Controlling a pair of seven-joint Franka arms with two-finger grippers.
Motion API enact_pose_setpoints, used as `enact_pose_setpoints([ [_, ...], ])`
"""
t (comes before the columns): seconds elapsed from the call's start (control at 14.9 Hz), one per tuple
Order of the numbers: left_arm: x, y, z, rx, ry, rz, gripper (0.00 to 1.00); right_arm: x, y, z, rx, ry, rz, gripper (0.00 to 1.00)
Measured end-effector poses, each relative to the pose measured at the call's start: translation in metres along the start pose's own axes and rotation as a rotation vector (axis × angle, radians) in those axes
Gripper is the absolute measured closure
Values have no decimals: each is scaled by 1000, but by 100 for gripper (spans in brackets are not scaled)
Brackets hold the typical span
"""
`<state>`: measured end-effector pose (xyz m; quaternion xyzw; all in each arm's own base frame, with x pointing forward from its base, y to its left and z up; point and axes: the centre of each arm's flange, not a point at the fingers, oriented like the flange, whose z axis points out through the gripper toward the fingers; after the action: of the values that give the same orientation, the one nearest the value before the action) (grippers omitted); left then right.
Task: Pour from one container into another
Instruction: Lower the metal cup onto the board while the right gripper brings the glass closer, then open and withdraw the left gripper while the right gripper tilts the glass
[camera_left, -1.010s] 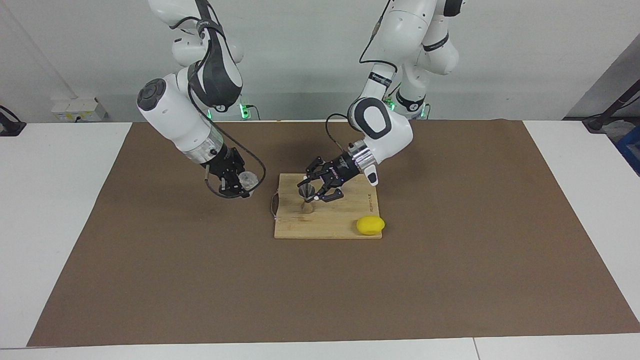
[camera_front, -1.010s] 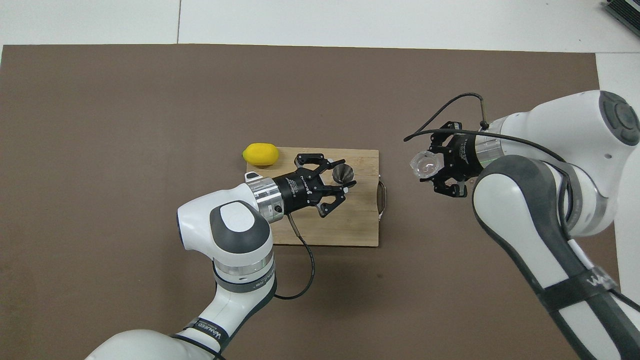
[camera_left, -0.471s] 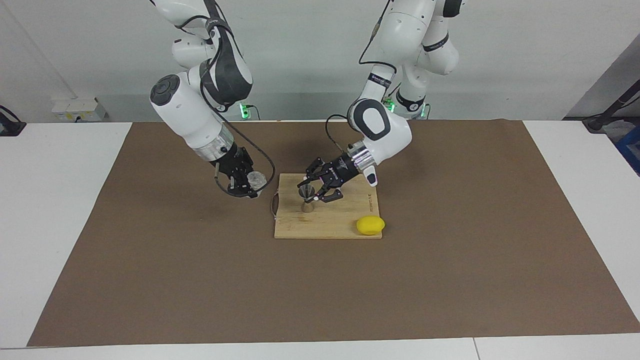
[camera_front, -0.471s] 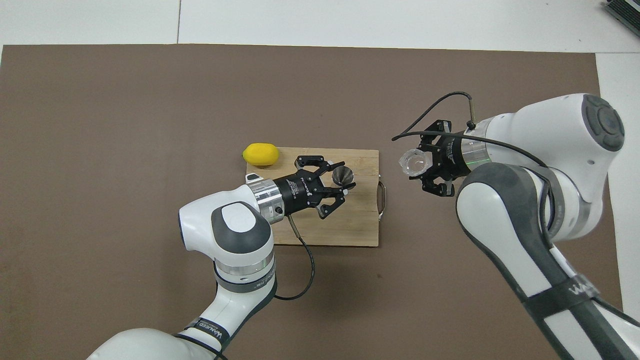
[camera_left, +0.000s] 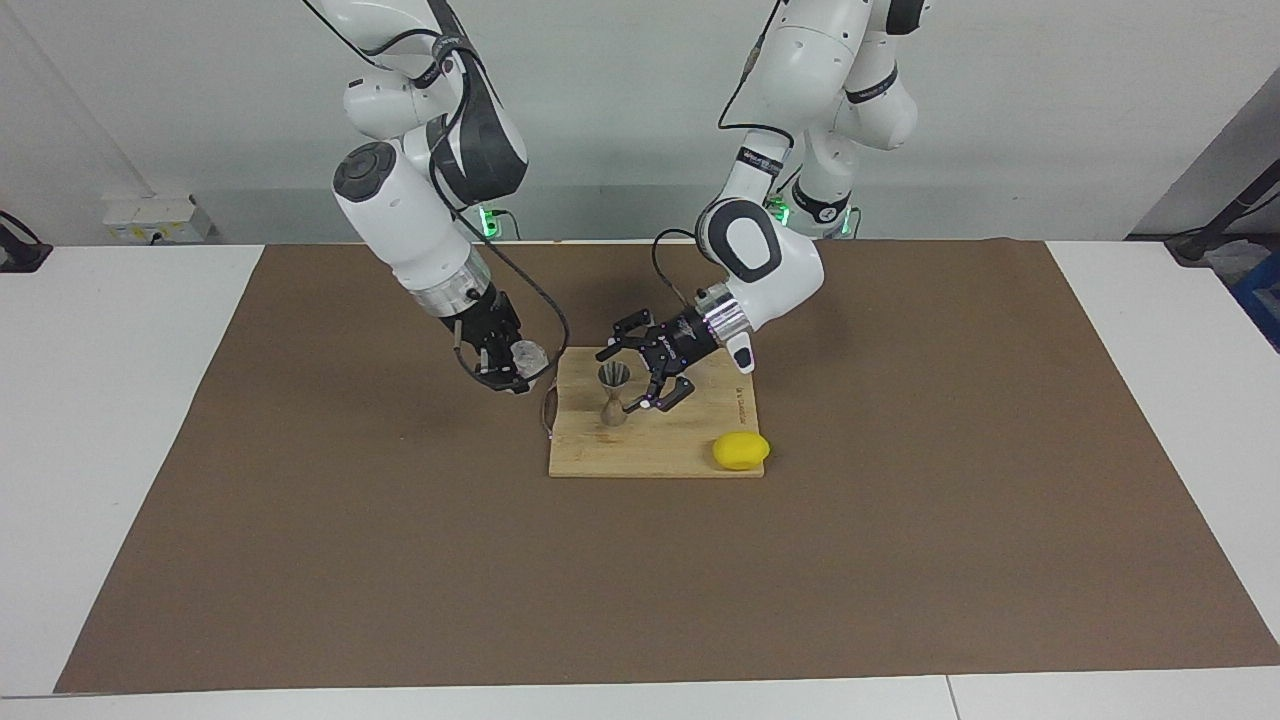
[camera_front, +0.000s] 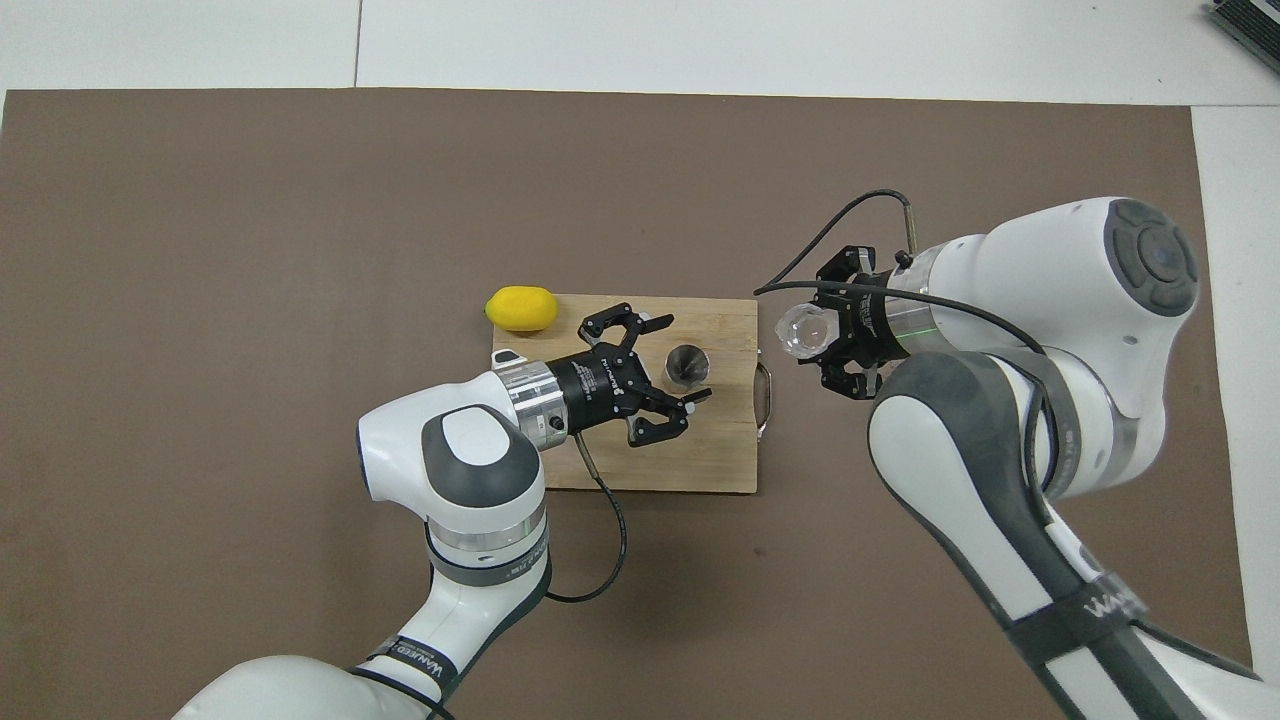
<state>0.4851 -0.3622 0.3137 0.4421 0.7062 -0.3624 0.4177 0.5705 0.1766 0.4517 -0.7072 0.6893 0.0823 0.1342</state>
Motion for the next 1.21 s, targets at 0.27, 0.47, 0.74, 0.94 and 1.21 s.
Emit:
enact_pose_setpoints([
  [0.27, -16, -2, -3, 26, -25, 48, 0, -19, 2, 3, 39, 55, -18, 49],
  [0.47, -38, -1, -22, 15, -57, 71, 0, -37, 2, 3, 63, 69, -6, 49],
  [0.74, -68, 24, -63, 36, -14, 241, 0, -55, -2, 8, 72, 96, -20, 49],
  [0.94, -79, 57, -102, 73, 98, 429, 0, -68, -2, 24, 54, 107, -40, 49],
  [1.21, -110, 99, -146, 71, 306, 714, 0, -72, -1, 37, 53, 186, -111, 49],
])
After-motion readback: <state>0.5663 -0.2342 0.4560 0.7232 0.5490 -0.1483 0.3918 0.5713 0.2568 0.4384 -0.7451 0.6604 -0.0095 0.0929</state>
